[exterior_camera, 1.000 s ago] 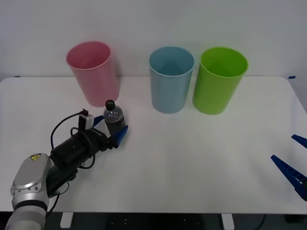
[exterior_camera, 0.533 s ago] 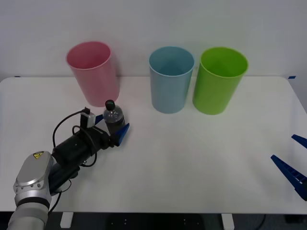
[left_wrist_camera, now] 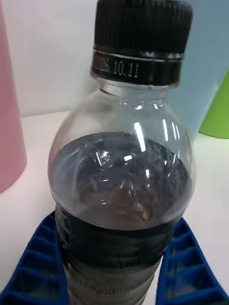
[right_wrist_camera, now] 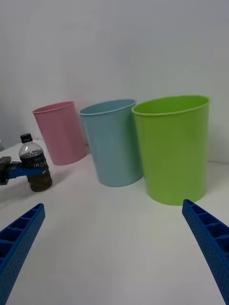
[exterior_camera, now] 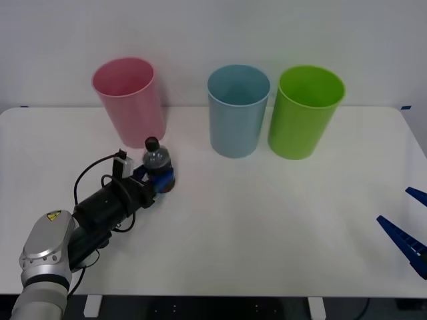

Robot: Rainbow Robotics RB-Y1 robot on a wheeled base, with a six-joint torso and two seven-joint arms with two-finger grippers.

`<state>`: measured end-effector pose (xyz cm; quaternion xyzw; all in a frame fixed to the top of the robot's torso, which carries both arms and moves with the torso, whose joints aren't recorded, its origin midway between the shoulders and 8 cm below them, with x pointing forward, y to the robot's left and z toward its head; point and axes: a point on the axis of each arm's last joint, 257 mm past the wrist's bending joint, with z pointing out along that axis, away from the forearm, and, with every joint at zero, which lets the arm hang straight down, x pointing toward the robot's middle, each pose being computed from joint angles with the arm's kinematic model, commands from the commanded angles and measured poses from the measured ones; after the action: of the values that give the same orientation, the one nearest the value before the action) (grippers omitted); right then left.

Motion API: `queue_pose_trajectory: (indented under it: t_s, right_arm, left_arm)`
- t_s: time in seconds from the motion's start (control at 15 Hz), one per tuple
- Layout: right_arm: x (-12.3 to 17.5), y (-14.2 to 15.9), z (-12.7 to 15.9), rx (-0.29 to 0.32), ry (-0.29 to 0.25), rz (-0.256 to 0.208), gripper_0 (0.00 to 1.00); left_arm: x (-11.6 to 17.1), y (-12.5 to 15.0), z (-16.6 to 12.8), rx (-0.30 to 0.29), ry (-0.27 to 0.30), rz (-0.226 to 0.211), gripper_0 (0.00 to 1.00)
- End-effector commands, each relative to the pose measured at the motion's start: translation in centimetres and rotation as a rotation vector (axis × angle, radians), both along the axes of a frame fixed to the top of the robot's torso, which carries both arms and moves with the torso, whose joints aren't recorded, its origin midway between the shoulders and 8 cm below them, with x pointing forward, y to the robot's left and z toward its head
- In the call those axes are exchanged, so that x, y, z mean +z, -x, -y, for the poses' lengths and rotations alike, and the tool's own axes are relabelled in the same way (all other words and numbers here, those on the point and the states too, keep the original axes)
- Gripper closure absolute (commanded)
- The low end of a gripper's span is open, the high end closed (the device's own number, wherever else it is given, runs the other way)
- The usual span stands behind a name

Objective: Grasp the object on the table and drop it into the matching bin: aluminum can to the light blue bin, PET bottle to the pink bin.

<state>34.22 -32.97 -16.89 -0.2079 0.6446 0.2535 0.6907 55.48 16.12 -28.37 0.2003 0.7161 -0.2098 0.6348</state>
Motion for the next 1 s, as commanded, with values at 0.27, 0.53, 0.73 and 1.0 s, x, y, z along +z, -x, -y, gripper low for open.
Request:
queue_pose_trajectory:
  t_s: [0.27,0.53,0.73,1.0]
  right_arm:
    - [0.0,0.0,0.0,0.0,0.0,0.0,0.0]
    - [0.0,0.0,0.0,0.0,0.0,0.0,0.0]
    - [0.0,0.0,0.0,0.0,0.0,0.0,0.0]
    - [0.0,0.0,0.0,0.0,0.0,0.0,0.0]
  left_arm:
    - [1.0,1.0,-0.9,-0.033,0.045,0.017,1.0]
    - [2.8,2.8,-3.8,-0.016,0.06,0.061,1.0]
    - [5.0,5.4,-6.2,0.015,0.085,0.11,1.0]
    - [8.4,8.3,-9.7,0.072,0.12,0.156,1.0]
